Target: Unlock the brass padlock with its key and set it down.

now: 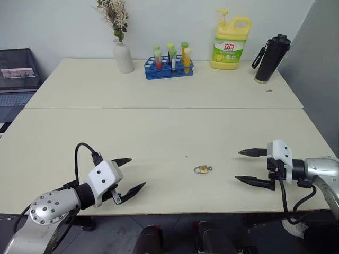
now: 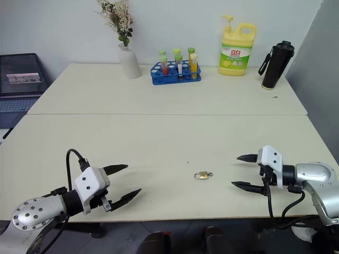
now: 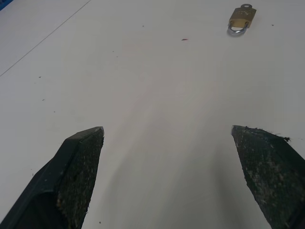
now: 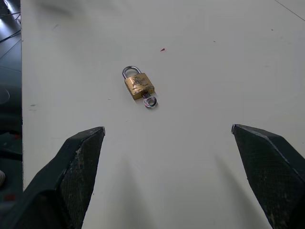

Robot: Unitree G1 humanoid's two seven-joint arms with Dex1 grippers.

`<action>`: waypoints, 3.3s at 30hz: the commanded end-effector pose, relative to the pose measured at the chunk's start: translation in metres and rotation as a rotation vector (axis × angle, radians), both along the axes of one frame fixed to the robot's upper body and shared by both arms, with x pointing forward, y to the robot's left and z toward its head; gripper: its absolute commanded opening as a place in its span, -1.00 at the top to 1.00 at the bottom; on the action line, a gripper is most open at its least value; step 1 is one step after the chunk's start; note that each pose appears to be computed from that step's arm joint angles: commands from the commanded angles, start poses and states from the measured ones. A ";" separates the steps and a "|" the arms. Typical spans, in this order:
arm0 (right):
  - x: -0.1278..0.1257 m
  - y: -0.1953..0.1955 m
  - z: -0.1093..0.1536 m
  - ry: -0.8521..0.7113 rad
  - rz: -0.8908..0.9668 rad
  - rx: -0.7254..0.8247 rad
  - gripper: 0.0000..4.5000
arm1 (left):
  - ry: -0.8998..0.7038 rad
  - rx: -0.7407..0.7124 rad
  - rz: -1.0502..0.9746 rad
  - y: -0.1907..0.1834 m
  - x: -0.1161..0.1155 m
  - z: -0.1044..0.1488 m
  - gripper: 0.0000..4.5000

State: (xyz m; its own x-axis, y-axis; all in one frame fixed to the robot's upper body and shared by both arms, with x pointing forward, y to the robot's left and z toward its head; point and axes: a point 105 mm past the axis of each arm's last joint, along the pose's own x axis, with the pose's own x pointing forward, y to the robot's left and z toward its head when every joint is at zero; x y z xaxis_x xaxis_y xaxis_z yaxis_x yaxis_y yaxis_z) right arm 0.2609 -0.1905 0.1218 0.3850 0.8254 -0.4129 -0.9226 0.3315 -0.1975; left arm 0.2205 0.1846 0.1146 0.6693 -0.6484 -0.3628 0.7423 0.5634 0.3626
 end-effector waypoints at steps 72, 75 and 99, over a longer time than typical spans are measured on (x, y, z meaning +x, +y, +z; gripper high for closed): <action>-0.042 0.017 0.024 0.081 -0.052 -0.031 -1.00 | 0.227 -0.047 -0.448 -0.188 0.068 -0.065 0.06; -0.041 0.018 0.025 0.078 -0.047 -0.027 -1.00 | 0.233 -0.043 -0.453 -0.188 0.068 -0.067 0.50; -0.018 0.034 0.033 -0.035 -0.035 0.066 -1.00 | -0.493 -0.025 -0.554 -0.123 0.061 0.039 0.57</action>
State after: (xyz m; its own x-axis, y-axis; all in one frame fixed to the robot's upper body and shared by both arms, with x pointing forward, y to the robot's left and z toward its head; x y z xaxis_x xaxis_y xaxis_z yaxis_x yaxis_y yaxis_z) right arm 0.2410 -0.1585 0.1500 0.4287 0.8283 -0.3607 -0.9027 0.3767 -0.2079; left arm 0.2827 0.0583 0.1340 0.3201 -0.9370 -0.1402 0.7772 0.1751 0.6044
